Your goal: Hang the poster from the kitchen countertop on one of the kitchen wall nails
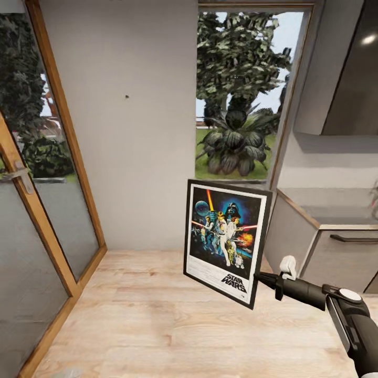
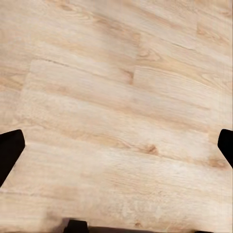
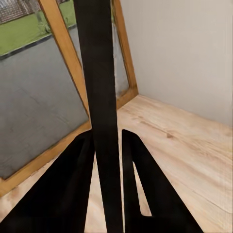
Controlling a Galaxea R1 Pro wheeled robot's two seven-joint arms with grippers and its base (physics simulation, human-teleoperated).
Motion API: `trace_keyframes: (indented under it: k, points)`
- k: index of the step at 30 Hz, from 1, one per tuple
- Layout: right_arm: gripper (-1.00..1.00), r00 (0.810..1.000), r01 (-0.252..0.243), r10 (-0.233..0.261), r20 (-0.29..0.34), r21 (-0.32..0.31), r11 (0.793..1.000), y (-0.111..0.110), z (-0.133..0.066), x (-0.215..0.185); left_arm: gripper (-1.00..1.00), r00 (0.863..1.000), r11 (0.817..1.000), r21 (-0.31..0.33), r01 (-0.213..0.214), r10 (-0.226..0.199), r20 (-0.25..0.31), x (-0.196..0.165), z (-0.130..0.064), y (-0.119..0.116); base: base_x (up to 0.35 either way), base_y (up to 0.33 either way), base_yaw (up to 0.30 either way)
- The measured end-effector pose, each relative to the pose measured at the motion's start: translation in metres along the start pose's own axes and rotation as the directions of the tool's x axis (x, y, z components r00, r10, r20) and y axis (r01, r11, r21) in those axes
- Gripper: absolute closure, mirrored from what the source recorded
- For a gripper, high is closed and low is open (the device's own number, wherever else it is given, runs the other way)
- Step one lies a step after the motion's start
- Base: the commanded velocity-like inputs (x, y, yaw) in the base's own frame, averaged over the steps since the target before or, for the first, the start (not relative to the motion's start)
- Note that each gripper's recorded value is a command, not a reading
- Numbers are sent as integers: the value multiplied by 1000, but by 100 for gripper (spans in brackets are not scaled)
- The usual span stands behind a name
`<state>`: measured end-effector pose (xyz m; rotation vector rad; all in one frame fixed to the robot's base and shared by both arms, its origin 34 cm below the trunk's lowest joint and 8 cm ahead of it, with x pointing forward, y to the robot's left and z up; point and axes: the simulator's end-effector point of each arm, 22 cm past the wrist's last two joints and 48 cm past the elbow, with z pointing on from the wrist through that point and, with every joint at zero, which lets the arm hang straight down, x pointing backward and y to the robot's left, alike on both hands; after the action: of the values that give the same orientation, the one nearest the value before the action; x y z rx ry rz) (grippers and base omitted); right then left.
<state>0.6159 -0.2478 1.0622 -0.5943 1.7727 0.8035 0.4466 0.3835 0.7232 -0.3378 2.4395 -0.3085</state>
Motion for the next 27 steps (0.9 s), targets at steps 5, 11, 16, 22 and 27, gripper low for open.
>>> trace_keyframes:
  k: [5,11,16,22,27]
  points:
    - [100,1000,-1,1,0,1,1000,0,0,0,-100,1000,1000,0,0,0,0,0,0,0,72,298,248]
    - [100,1000,-1,1,1,0,1000,0,-1,0,-100,1000,1000,0,0,0,0,0,0,0,95,327,55]
    - [100,1000,-1,1,1,0,1000,0,-1,0,-100,1000,1000,2,-1,1,-1,0,0,0,201,304,6]
    - [100,1000,-1,1,2,0,1000,0,-1,0,-100,1000,1000,2,-1,1,-1,0,0,0,243,281,1]
    - [100,1000,-1,1,2,-1,1000,0,-1,0,-100,1000,1000,2,-1,1,0,0,0,-1,249,277,0]
